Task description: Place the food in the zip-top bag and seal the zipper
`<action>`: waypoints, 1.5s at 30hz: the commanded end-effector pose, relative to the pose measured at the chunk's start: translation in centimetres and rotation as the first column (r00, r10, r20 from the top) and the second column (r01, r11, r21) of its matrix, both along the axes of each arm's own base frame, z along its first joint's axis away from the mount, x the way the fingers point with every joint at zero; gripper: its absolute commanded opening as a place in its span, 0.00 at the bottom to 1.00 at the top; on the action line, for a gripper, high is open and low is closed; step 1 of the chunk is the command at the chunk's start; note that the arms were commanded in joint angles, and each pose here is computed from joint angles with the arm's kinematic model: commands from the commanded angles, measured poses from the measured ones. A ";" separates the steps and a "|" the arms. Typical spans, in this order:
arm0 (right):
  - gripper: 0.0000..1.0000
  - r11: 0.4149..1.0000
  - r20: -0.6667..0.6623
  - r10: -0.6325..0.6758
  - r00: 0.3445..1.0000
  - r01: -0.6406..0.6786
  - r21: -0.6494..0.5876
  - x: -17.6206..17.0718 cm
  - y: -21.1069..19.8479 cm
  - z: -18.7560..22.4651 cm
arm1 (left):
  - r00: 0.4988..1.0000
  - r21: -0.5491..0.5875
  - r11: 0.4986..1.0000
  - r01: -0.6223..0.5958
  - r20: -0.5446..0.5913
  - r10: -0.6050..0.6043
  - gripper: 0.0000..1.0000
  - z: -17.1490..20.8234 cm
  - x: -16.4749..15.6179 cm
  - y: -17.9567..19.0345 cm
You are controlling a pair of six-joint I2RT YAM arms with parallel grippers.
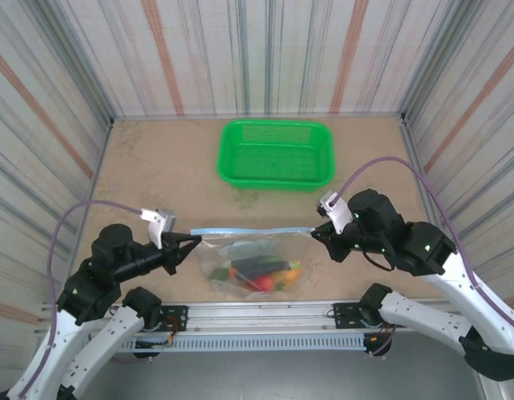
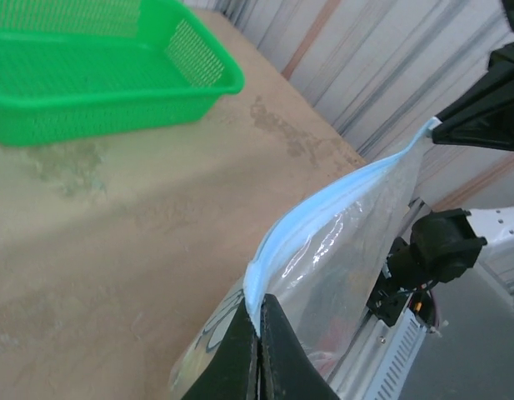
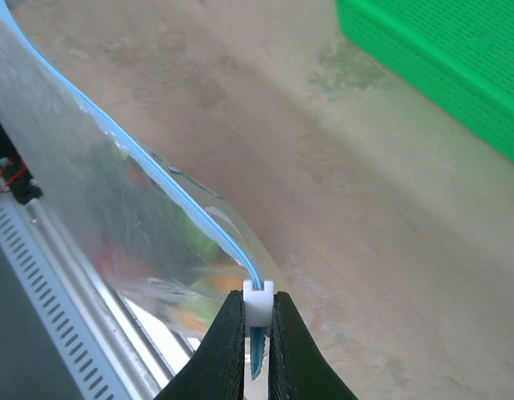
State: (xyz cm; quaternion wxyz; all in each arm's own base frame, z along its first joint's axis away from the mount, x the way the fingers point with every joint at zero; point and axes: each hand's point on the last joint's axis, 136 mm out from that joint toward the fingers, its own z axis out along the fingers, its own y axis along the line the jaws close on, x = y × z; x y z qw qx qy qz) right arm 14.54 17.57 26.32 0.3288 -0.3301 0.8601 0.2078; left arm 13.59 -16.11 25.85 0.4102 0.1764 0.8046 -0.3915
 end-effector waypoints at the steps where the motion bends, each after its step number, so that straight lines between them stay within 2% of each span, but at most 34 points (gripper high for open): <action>1: 0.00 0.957 0.005 -0.234 0.972 0.231 -0.176 3.7 -3.2 -2.4 | 0.960 0.022 0.970 -0.242 -0.142 0.243 0.00 -2.4 4.0 1.4; 3: 0.00 0.919 0.015 -0.353 0.936 0.349 -0.183 6.7 -3.9 -3.0 | 0.943 0.059 0.960 -0.274 -0.177 0.280 0.00 -3.6 6.3 0.6; 6: 0.40 0.849 0.072 -0.500 0.863 0.505 -0.153 10.9 -4.6 -2.2 | 0.900 0.137 0.933 -0.332 -0.250 0.357 0.00 -6.3 9.9 -0.3; 7: 0.47 0.840 0.099 -0.514 0.852 0.524 -0.141 11.8 -4.6 -1.6 | 0.885 0.181 0.918 -0.352 -0.255 0.390 0.00 -7.2 11.0 -0.3; 9: 0.58 0.826 0.151 -0.539 0.829 0.555 -0.097 13.0 -4.4 0.4 | 0.796 0.325 0.834 -0.446 -0.283 0.536 0.00 -9.6 13.1 1.4; 12: 0.59 0.822 0.200 -0.552 0.809 0.569 -0.032 13.8 -4.4 2.6 | 0.701 0.504 0.720 -0.477 -0.276 0.657 0.01 -12.2 15.4 3.1; 13: 0.60 0.821 0.210 -0.556 0.804 0.571 -0.015 13.8 -4.5 2.9 | 0.672 0.548 0.684 -0.481 -0.271 0.690 0.06 -12.9 15.8 3.7; 15: 0.63 0.808 0.213 -0.577 0.788 0.590 0.008 13.8 -5.2 3.2 | 0.623 0.623 0.620 -0.476 -0.258 0.738 0.09 -14.7 16.6 4.7; 17: 0.63 0.805 0.197 -0.585 0.787 0.593 0.019 13.7 -5.7 2.8 | 0.584 0.663 0.591 -0.460 -0.275 0.763 0.10 -16.8 16.8 5.4; 18: 0.64 0.803 0.188 -0.589 0.786 0.595 0.025 13.7 -6.1 2.7 | 0.575 0.675 0.592 -0.440 -0.294 0.763 0.13 -17.9 16.9 5.5; 19: 0.64 0.803 0.181 -0.590 0.787 0.595 0.032 13.6 -6.3 2.6 | 0.573 0.685 0.593 -0.424 -0.304 0.761 0.16 -18.5 16.9 5.6; 21: 0.67 0.810 0.182 -0.582 0.793 0.584 0.044 13.2 -6.6 2.9 | 0.574 0.689 0.597 -0.411 -0.314 0.757 0.32 -19.4 16.7 5.5; 22: 0.75 0.809 0.197 -0.584 0.787 0.585 0.061 12.8 -6.9 3.5 | 0.573 0.682 0.601 -0.416 -0.317 0.756 0.42 -19.4 16.6 5.6; 24: 0.99 0.806 0.223 -0.586 0.779 0.589 0.062 12.4 -7.6 4.2 | 0.572 0.673 0.592 -0.443 -0.296 0.765 0.62 -18.6 16.5 6.1; 26: 0.99 0.798 0.248 -0.593 0.766 0.599 0.060 12.0 -8.3 5.0 | 0.595 0.648 0.603 -0.466 -0.275 0.755 0.78 -16.5 16.7 6.5; 27: 0.99 0.797 0.250 -0.595 0.764 0.600 0.065 11.7 -8.5 5.5 | 0.612 0.626 0.612 -0.483 -0.258 0.748 0.81 -15.1 17.0 6.8; 28: 0.99 0.803 0.255 -0.590 0.766 0.591 0.081 11.4 -8.5 6.1 | 0.650 0.587 0.642 -0.493 -0.241 0.721 0.85 -13.2 17.2 6.7; 29: 0.99 0.820 0.258 -0.570 0.780 0.563 0.108 10.9 -8.2 6.9 | 0.696 0.542 0.678 -0.496 -0.219 0.684 0.96 -11.2 17.5 6.5; 30: 0.99 0.835 0.267 -0.549 0.792 0.535 0.130 10.5 -7.9 7.6 | 0.744 0.486 0.724 -0.490 -0.199 0.637 0.99 -9.3 17.5 6.0; 32: 0.99 0.863 0.284 -0.505 0.815 0.472 0.180 9.6 -7.2 8.6 | 0.864 0.334 0.846 -0.415 -0.147 0.481 0.99 -5.2 16.9 4.2; 33: 0.99 0.873 0.296 -0.486 0.822 0.446 0.195 9.3 -7.0 8.8 | 0.886 0.290 0.868 -0.403 -0.114 0.450 0.99 -3.5 16.3 4.0; 35: 0.99 0.879 0.307 -0.475 0.825 0.427 0.213 8.9 -6.9 8.7 | 0.904 0.234 0.880 -0.412 -0.016 0.428 0.99 -0.3 15.4 4.3; 37: 0.99 0.880 0.297 -0.475 0.828 0.450 0.155 9.3 -7.1 6.5 | 0.896 0.199 0.874 -0.443 0.081 0.436 0.99 1.9 14.9 4.9; 39: 0.99 0.864 0.291 -0.500 0.816 0.495 0.097 10.4 -7.7 3.7 | 0.847 0.173 0.830 -0.530 0.158 0.508 0.99 2.9 15.2 6.4; 41: 0.99 0.832 0.283 -0.548 0.787 0.547 0.089 11.6 -8.1 1.2 | 0.779 0.165 0.765 -0.623 0.218 0.588 0.99 2.7 15.8 8.3; 42: 0.99 0.828 0.275 -0.555 0.785 0.554 0.088 12.0 -8.1 0.1 | 0.764 0.168 0.751 -0.639 0.250 0.594 0.99 2.4 16.0 8.6; 45: 0.99 0.815 0.288 -0.570 0.769 0.573 0.084 13.3 -8.4 -2.3 | 0.777 0.262 0.750 -0.607 0.390 0.493 0.99 0.2 16.7 8.5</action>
